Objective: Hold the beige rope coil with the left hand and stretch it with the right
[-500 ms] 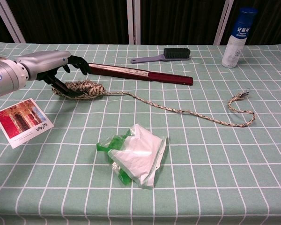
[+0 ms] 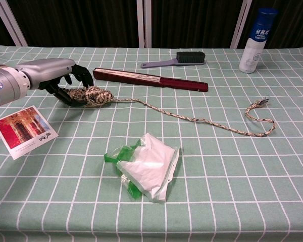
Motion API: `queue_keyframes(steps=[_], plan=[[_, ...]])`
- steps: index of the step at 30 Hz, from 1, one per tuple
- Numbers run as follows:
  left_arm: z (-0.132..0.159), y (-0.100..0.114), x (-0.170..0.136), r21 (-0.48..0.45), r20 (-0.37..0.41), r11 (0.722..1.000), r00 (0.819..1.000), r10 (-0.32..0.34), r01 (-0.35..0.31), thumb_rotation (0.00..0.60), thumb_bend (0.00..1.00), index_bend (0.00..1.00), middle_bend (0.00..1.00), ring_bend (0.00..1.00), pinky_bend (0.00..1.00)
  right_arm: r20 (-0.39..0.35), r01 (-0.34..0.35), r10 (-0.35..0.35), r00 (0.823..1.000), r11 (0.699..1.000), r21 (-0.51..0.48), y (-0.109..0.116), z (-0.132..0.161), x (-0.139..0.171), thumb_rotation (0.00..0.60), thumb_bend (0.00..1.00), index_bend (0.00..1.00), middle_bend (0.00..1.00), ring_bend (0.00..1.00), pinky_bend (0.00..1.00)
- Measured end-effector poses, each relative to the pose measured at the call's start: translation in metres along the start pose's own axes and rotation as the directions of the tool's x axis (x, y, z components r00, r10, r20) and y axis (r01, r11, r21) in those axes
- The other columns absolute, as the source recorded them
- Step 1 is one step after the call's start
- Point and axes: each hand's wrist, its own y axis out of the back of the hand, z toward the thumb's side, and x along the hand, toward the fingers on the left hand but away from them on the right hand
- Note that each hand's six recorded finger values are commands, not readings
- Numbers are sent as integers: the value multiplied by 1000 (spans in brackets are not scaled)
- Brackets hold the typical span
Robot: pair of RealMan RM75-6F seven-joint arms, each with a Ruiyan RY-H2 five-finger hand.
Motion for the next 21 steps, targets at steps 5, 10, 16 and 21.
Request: queue_keyframes(steps=[5,10,16,21], plan=[[-3,0,1,-2,-10,1000,1000,2,-2,503,292,352,354,255,324,2,2,-2,1000,1000,0,1,0,1,600,184,0,0,0,0],[-2,-1,1,-14,-7,1000,1000,1,-1,593,321,388,401,293,362,7,0,0,1000,1000,-2,0,-1,1,600,186,0,0,0,0],[-2,-4,2,-19,-5,1000,1000,-11,11,600,354,424,438,325,390,12,7,-7,1000,1000,-4,1,-3,1,600,195,0,0,0,0],[1,-2,2,-53,2,998,1000,19,-19,600,403,524,533,408,464,14,9,-9,1000,1000,-5,2,-4,1,600,197,0,0,0,0]])
